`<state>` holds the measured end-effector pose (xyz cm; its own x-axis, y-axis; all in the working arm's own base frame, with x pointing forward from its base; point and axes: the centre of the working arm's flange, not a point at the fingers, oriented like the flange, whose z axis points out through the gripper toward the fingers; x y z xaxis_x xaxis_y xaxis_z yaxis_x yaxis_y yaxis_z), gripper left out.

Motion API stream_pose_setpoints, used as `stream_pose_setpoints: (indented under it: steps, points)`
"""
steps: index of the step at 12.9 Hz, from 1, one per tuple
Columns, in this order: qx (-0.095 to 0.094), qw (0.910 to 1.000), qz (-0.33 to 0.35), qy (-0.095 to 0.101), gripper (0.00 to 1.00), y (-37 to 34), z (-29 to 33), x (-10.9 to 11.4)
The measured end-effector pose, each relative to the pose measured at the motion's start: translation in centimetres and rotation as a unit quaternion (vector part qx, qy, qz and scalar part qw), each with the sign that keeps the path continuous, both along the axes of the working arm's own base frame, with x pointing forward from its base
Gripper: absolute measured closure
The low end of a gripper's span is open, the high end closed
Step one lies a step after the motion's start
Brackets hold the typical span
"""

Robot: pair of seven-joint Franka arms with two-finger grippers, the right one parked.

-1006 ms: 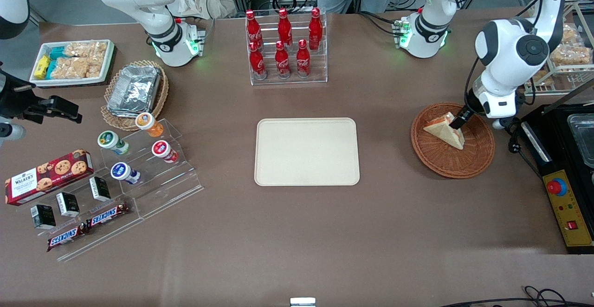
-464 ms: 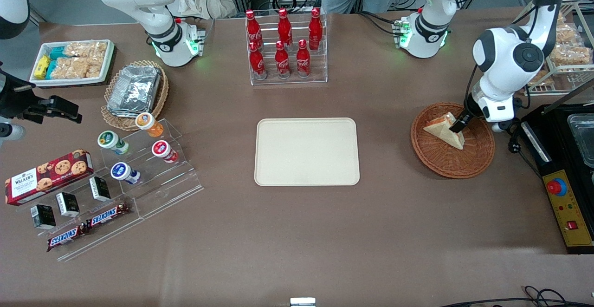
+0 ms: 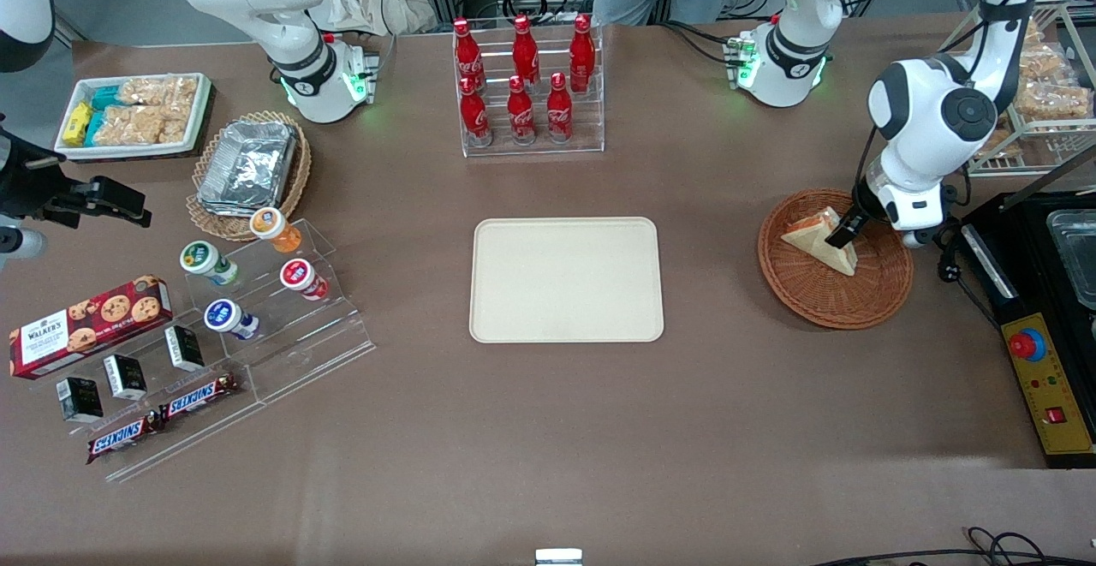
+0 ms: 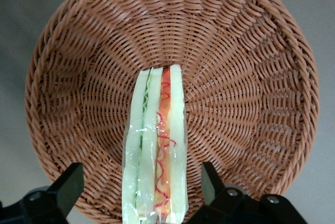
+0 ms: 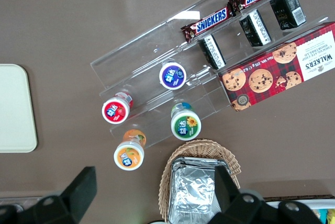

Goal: Place sandwich from basket to tray
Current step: 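Lower the left gripper around the sandwich and close on it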

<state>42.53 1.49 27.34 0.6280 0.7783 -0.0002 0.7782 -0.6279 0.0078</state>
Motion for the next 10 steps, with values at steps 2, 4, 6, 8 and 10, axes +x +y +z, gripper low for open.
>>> stream_pose_setpoints:
  steps: [2, 4, 6, 8, 10]
  points:
    - [-0.001, 1.0, 0.0, 0.0, 0.0, 0.0, -0.9, 0.0]
    - [-0.002, 1.0, 0.001, 0.001, 0.0, 0.0, -1.9, -0.2]
    - [-0.003, 1.0, 0.002, 0.003, 0.0, 0.0, -2.7, -0.3]
    - [-0.004, 1.0, 0.003, 0.007, 0.0, 0.0, -3.3, -0.4]
    - [-0.005, 0.9999, 0.003, 0.009, 0.0, 0.0, -3.9, -0.4]
